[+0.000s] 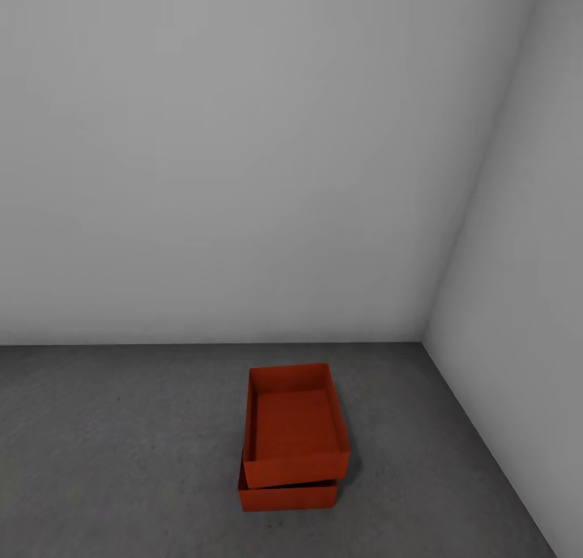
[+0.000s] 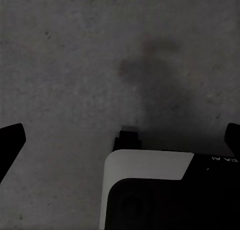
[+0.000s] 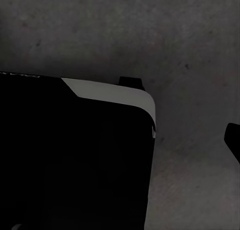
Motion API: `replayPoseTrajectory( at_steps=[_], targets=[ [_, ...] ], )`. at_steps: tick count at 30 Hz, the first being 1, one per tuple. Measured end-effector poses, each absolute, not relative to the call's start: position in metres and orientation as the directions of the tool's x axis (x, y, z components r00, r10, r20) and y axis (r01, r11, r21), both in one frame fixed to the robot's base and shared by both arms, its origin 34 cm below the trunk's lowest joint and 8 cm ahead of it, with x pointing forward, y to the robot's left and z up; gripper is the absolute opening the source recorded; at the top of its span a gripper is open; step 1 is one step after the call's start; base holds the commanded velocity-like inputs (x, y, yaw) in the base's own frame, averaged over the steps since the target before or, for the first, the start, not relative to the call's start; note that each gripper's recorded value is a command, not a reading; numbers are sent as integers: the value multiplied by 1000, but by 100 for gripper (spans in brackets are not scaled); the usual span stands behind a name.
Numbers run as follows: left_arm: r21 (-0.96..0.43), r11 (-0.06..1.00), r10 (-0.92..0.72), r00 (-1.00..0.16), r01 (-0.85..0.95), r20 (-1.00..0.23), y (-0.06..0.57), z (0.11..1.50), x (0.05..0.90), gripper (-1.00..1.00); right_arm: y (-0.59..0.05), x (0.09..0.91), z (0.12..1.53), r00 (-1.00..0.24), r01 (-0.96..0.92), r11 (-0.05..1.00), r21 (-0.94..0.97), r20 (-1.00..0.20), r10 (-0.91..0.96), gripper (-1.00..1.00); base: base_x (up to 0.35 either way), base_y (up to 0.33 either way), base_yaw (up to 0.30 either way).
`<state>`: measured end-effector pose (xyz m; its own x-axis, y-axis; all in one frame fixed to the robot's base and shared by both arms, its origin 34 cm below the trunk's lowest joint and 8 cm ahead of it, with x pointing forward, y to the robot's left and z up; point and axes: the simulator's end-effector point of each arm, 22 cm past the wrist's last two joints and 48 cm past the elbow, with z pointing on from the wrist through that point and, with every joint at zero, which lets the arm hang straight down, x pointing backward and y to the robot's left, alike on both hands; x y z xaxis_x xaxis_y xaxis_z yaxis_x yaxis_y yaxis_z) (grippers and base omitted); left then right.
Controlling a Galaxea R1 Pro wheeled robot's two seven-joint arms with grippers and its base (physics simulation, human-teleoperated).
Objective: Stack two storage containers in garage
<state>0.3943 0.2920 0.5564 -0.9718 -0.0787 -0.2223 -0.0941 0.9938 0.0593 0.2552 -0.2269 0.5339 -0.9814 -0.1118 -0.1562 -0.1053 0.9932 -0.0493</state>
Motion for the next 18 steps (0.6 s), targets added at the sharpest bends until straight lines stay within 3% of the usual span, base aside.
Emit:
replayPoseTrajectory(
  at_steps=[18],
  targets=[
    [37, 995, -85, -970, -96, -230, 276, 556, 397, 100, -225, 257, 534, -980, -115, 992, -48, -161, -121, 100, 0, 0, 0]
  ],
)
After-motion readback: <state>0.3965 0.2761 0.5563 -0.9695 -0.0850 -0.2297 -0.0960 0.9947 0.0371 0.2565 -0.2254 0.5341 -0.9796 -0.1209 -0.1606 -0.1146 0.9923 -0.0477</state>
